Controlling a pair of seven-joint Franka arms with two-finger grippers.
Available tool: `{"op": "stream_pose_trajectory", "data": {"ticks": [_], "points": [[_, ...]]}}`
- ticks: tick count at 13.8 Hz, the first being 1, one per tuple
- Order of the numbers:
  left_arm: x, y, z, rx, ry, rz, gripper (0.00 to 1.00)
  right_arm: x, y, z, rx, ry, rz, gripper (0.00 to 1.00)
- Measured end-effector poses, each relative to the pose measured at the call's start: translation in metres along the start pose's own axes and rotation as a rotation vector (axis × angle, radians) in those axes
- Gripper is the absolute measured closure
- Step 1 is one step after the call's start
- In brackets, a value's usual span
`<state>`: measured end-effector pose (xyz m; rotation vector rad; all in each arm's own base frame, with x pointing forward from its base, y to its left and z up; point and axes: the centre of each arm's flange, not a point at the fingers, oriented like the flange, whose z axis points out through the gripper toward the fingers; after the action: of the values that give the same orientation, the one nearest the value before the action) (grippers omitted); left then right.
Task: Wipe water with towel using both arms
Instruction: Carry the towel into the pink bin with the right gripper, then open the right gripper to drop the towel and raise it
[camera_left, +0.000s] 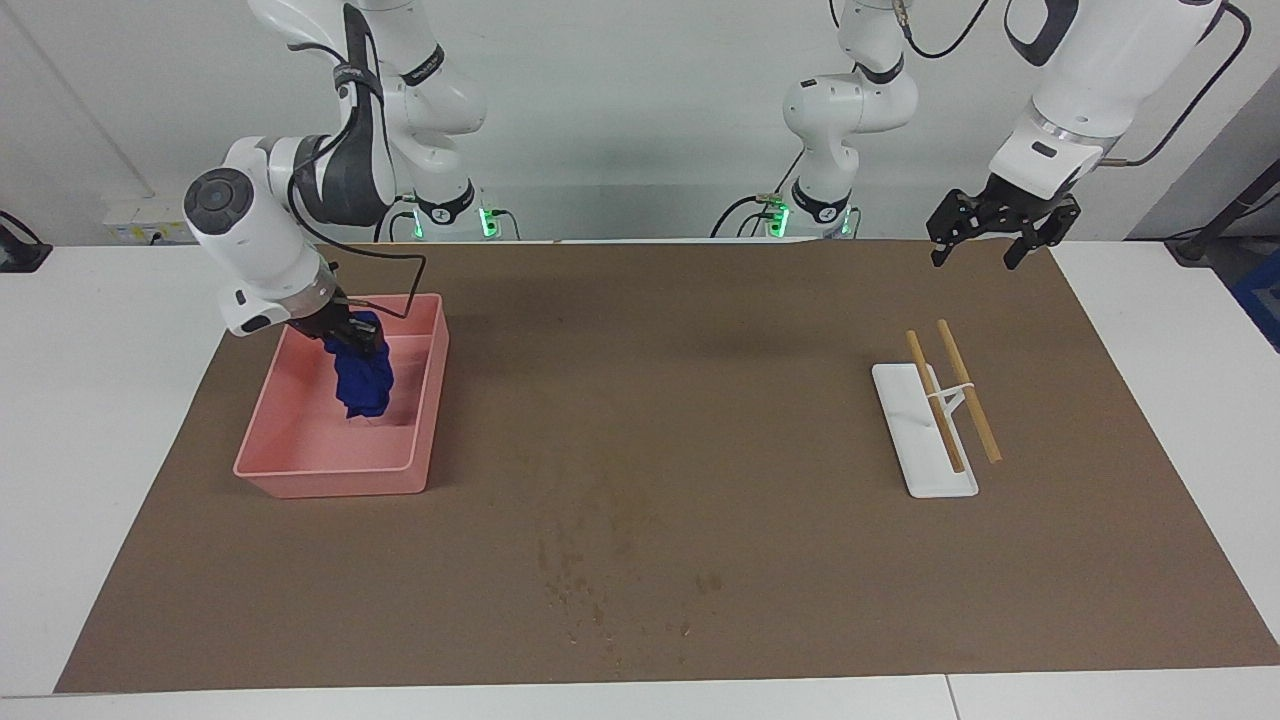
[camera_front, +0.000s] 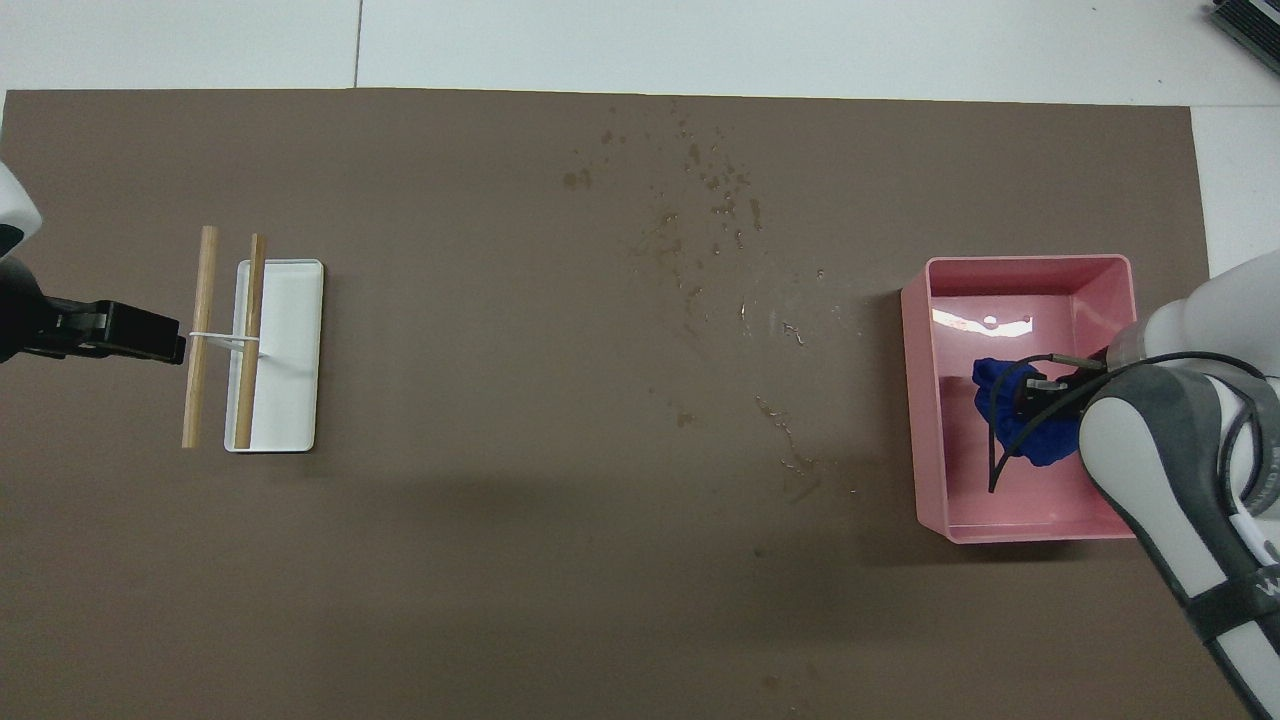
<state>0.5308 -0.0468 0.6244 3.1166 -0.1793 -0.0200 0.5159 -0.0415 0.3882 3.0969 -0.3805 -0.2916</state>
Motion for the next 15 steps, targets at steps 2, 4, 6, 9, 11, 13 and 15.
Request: {"op": "stream_pose_trajectory", "data": {"ticks": [2,4,6,9,11,13,15], "points": [[0.000,0.000,0.000,0.000,0.000,0.000,0.00,-0.004,0.004,0.021,0.002,-0.003,-0.019,0.63],[0.000,0.000,0.000,0.000,0.000,0.000,0.00,-0.007,0.005,0.034,0.002,-0.005,-0.024,0.63],[0.000,0.000,0.000,0.000,0.000,0.000,0.00,-0.007,0.004,0.033,0.003,-0.001,-0.026,0.46],[0.000,0.000,0.000,0.000,0.000,0.000,0.00,0.000,-0.001,0.002,0.008,0.045,-0.032,0.11],[0.000,0.000,0.000,0.000,0.000,0.000,0.00,0.004,-0.006,-0.041,0.013,0.090,-0.041,0.00],[0.000,0.000,0.000,0.000,0.000,0.000,0.00,0.006,-0.011,-0.093,0.020,0.137,-0.048,0.00],[0.000,0.000,0.000,0.000,0.000,0.000,0.00,0.004,-0.019,-0.139,0.030,0.181,-0.056,0.00]]}}
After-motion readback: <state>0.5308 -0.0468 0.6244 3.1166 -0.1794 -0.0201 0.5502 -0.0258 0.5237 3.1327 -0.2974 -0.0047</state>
